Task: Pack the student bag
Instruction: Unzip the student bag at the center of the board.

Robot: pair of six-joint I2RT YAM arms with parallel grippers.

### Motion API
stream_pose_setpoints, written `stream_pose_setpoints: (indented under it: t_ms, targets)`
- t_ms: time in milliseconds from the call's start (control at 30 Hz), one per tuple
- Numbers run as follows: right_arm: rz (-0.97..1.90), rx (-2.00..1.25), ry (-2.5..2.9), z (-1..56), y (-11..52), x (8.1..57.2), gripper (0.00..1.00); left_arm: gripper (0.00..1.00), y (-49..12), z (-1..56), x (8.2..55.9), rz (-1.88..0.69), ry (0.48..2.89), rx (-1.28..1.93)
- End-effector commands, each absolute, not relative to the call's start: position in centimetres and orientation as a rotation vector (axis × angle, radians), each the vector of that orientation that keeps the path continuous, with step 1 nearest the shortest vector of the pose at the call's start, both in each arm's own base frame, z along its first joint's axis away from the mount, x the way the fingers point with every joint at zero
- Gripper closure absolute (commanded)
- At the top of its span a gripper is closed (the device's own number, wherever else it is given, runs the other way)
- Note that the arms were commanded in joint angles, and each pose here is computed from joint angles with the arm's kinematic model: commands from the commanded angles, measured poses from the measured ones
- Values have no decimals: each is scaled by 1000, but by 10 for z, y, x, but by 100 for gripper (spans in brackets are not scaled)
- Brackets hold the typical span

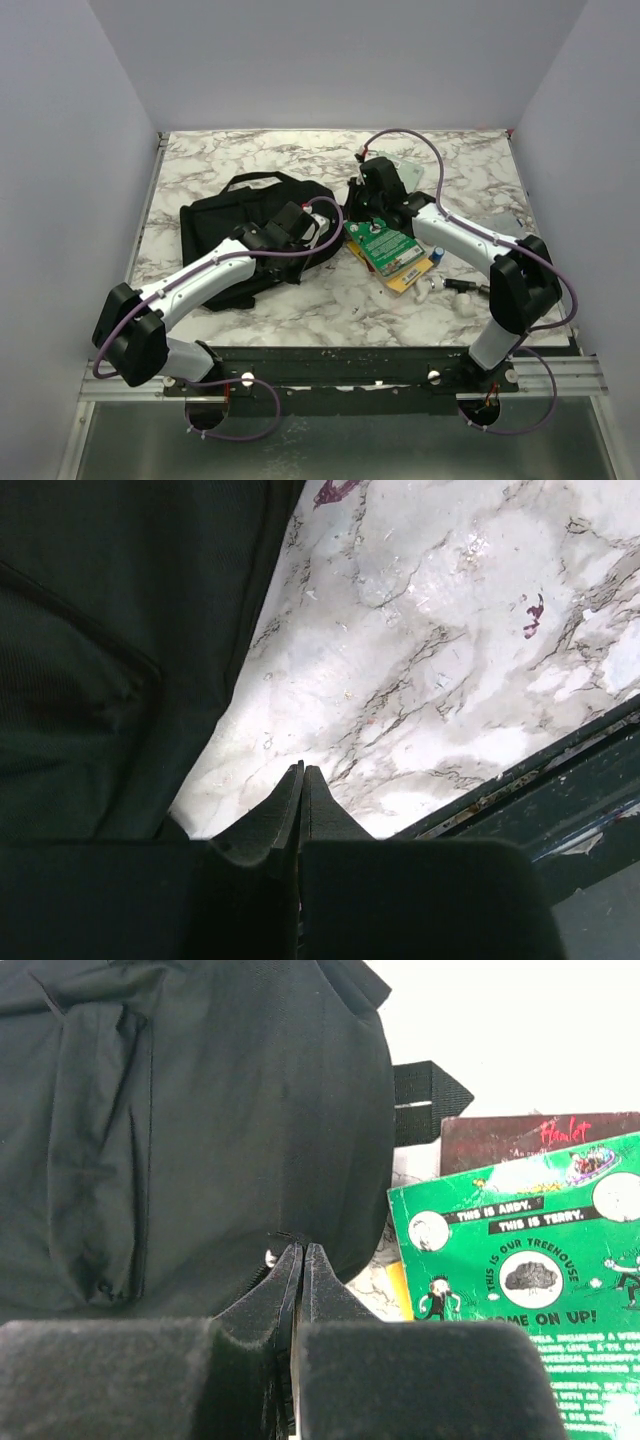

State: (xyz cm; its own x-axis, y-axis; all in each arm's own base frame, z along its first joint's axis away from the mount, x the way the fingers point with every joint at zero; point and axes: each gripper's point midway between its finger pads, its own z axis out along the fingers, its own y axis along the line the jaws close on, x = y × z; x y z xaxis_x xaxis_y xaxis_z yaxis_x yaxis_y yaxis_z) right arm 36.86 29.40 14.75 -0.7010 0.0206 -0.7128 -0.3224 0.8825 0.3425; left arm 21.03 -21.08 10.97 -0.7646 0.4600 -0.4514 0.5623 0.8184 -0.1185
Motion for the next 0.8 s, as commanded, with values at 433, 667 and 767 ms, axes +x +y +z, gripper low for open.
stream_pose_setpoints:
  t_ms: [433, 667, 767]
  targets:
    - [1204, -396, 2266, 170, 336, 280, 99, 36, -227, 186, 219, -597, 2298, 687]
    - [1334, -460, 2250, 187, 344, 247, 100, 21, -224, 239, 212, -725, 2001, 645]
    - [1405, -450, 2212, 197, 343, 237, 99, 2, -229, 239, 210, -768, 1934, 646]
